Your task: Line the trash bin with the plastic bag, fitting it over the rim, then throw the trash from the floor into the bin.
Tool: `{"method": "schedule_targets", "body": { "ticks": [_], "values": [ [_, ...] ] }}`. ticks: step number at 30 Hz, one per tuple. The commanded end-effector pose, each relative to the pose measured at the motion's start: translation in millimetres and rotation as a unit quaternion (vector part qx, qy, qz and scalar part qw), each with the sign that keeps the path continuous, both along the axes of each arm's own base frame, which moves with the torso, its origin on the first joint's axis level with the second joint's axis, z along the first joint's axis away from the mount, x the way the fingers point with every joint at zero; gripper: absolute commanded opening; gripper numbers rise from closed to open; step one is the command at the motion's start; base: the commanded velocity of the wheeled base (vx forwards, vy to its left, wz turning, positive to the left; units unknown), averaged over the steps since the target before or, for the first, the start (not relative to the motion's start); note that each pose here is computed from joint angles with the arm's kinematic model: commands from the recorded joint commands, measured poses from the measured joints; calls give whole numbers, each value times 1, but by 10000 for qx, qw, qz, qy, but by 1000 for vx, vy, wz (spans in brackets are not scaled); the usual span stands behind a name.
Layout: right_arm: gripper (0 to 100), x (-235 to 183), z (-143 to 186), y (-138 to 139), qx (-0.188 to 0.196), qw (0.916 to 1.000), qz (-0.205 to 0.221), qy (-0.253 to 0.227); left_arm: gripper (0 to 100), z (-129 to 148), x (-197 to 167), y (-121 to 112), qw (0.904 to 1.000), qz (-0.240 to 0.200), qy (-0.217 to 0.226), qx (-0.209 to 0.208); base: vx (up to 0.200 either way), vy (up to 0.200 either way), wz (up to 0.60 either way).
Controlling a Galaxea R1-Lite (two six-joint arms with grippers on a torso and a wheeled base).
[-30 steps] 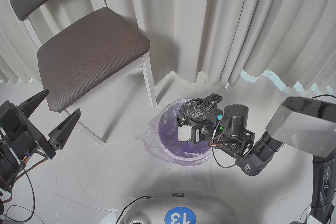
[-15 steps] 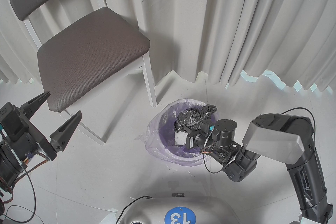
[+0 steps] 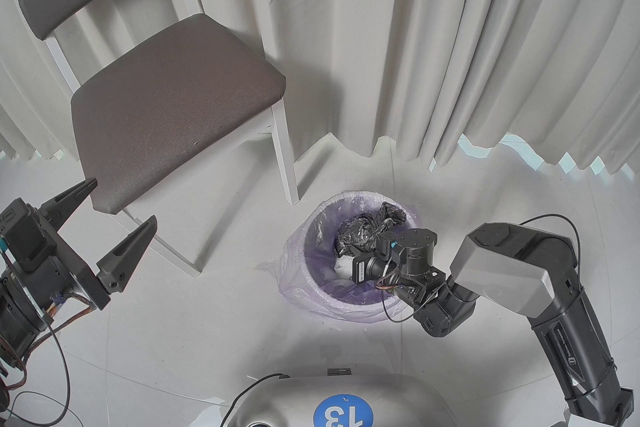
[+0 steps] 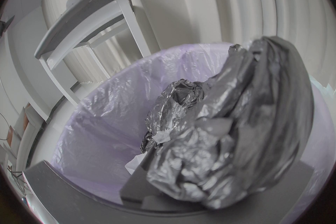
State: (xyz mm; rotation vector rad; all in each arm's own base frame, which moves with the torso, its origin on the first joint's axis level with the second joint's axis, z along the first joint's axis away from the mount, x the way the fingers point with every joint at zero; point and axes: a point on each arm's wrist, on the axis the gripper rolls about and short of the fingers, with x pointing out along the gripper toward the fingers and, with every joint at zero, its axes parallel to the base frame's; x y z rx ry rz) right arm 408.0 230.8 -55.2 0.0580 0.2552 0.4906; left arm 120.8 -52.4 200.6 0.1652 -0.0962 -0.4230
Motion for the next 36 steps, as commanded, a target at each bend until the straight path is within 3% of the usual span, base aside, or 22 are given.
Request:
{"method": "schedule_targets", "body": {
  "ticks": [1,8,24,36],
  "values": [
    [0,8,1,2,-36,10000,-27,48,100,0,0,0,10000,0,7,5,0,0,0],
    [0,14,6,5,-173,9996,-27,227,100,-1,1,0,10000,8,18,18,0,0,0],
    [0,-39,121,-18,-335,9992,85,-223,100,-3,2,0,10000,31,71,32,0,0,0],
    [0,-68,156,-9,-186,9981,335,-485,100,-5,2,-1,9999,1,110,57,0,0,0]
  ]
}}
